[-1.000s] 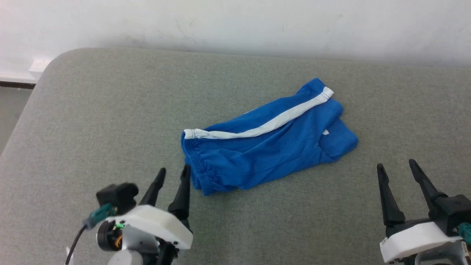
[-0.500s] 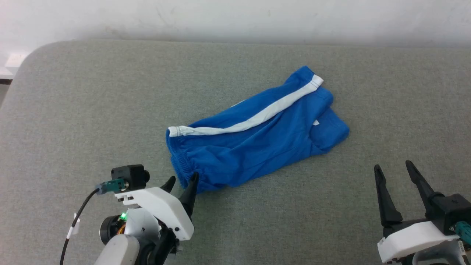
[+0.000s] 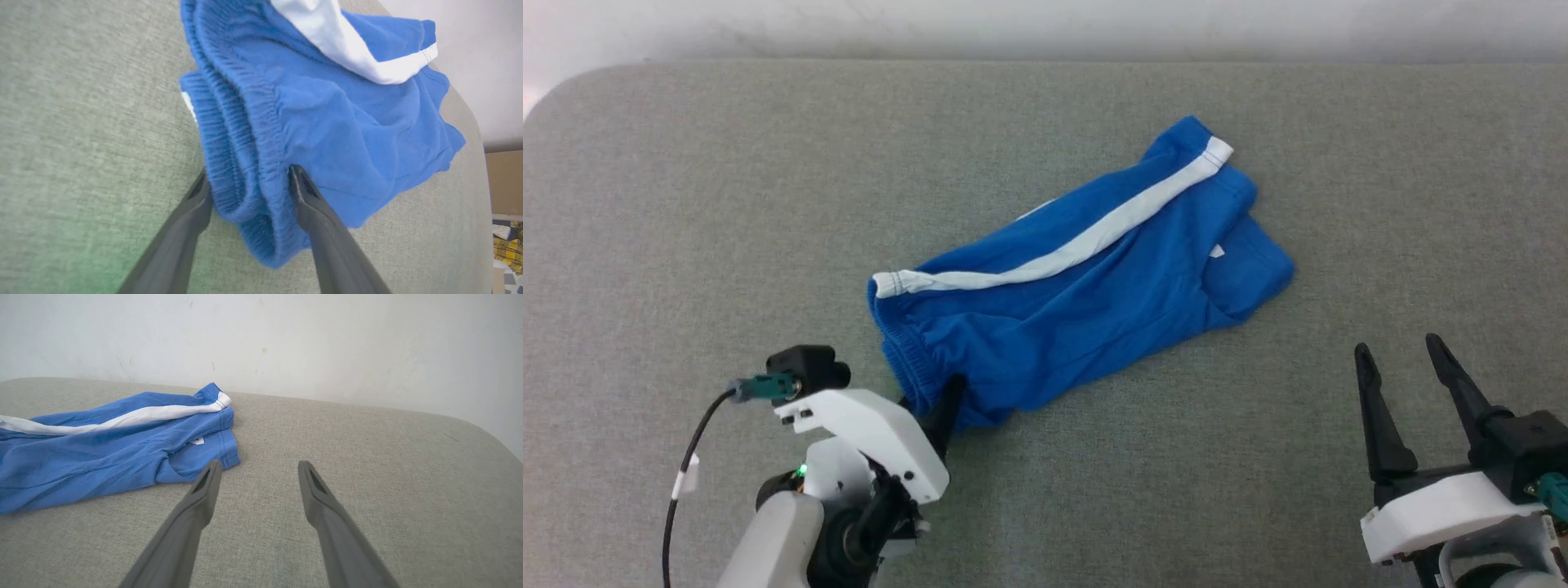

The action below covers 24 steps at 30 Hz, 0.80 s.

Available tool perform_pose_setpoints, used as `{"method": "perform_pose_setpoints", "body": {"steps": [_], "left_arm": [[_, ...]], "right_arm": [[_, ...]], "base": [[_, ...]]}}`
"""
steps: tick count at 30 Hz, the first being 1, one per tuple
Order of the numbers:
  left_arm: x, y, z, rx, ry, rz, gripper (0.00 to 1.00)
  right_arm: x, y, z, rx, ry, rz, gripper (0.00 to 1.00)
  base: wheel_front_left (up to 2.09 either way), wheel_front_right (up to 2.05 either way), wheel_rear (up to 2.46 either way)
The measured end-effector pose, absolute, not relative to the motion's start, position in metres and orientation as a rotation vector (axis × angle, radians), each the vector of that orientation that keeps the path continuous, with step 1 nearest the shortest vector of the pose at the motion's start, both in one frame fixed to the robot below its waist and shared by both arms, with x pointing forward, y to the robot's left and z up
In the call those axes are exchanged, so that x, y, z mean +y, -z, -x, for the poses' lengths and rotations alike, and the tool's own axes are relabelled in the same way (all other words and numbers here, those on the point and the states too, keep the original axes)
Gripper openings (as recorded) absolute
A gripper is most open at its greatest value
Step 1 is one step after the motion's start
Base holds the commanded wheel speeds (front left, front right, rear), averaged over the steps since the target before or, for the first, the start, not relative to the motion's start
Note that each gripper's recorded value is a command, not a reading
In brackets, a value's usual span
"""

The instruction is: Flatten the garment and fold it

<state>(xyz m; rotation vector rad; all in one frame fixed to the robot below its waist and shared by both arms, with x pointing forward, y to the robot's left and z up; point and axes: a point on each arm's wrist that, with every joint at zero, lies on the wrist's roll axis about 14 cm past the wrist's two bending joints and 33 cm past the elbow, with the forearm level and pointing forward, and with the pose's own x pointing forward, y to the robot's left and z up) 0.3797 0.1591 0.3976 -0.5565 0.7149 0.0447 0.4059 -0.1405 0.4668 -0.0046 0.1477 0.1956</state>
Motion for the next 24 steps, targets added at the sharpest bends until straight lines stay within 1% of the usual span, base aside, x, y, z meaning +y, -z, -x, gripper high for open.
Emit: {"method": "perform_pose_setpoints", "body": {"steps": [1, 2, 3, 6, 11, 16, 21, 24], "left_arm": [[0.156, -0.397, -0.381, 0.729, -0.035, 0.58, 0.46], [0.153, -0.396, -0.382, 0.739, -0.025, 0.599, 0.07], [0.15, -0.395, -0.382, 0.75, -0.014, 0.61, 0.0], [0.147, -0.392, -0.381, 0.762, -0.002, 0.624, 0.0], [0.15, -0.397, -0.383, 0.724, -0.007, 0.635, 0.0], [0.152, -0.401, -0.381, 0.693, -0.007, 0.636, 0.0], [0.15, -0.402, -0.38, 0.68, 0.002, 0.629, 0.0], [0.147, -0.401, -0.381, 0.676, 0.009, 0.625, 0.0]], "right_arm": [[-0.141, -0.466, -0.407, 0.15, -0.195, 0.004, 1.0], [-0.141, -0.465, -0.407, 0.154, -0.194, 0.004, 1.0], [-0.141, -0.464, -0.408, 0.157, -0.193, 0.004, 1.0], [-0.14, -0.464, -0.412, 0.156, -0.195, 0.007, 1.0], [-0.126, -0.472, -0.421, 0.142, -0.233, 0.024, 1.0], [-0.108, -0.488, -0.444, 0.146, -0.279, -0.036, 1.0], [-0.101, -0.494, -0.479, 0.229, -0.299, -0.043, 1.0], [-0.097, -0.482, -0.496, 0.328, -0.307, -0.024, 1.0]], "base": [[0.0, 0.0, 0.0], [0.0, 0.0, 0.0], [0.0, 0.0, 0.0], [0.0, 0.0, 0.0], [0.0, 0.0, 0.0], [0.0, 0.0, 0.0], [0.0, 0.0, 0.0], [0.0, 0.0, 0.0]]}}
